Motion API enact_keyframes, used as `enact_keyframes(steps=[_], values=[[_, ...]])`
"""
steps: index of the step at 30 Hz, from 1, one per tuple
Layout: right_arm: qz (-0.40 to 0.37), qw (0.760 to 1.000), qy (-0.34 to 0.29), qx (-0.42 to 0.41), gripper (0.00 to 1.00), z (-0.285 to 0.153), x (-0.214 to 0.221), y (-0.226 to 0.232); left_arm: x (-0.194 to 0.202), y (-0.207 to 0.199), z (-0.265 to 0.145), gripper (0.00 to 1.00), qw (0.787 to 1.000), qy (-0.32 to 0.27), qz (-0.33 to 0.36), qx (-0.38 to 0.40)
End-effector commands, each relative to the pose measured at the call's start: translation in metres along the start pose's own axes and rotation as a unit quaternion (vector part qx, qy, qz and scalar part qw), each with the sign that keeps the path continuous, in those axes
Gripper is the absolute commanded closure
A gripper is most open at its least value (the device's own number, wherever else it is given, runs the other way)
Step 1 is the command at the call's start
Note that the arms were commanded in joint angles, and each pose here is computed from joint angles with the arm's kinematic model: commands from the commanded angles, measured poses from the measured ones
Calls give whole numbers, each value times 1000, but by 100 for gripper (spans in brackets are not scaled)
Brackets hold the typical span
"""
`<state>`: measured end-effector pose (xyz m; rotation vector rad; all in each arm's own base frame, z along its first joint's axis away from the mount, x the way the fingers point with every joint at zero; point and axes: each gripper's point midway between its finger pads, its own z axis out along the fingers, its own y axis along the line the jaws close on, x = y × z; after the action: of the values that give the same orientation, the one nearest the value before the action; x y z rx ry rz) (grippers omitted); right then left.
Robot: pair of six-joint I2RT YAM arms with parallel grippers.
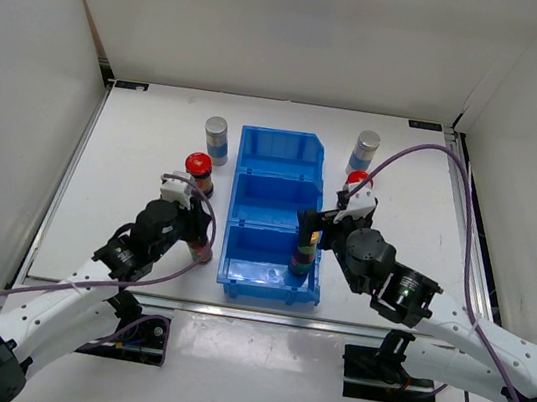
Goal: Organize the condiment bottles
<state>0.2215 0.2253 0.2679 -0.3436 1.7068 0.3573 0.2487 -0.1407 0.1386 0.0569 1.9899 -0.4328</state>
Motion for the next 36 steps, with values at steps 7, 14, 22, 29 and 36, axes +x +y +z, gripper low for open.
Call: enact_keyframes(steps=[7,14,22,29,36], values=[[14,1000,-11,22,0,-6,-4,-13,-49,-15,-1,89,998,-39,38,6],[22,999,-17,30,0,-10,-3,-19,-124,-35,-24,89,989,-108,96,14],[59,987,-7,148,0,-20,-5,-60,-175,-82,-50,89,977,-157,88,110],[49,981,-5,186,0,-22,-5,-73,-161,-121,-52,89,958,-148,106,223],[58,960,-17,272,0,-35,-17,-105,-119,-164,-39,89,942,-110,148,280]])
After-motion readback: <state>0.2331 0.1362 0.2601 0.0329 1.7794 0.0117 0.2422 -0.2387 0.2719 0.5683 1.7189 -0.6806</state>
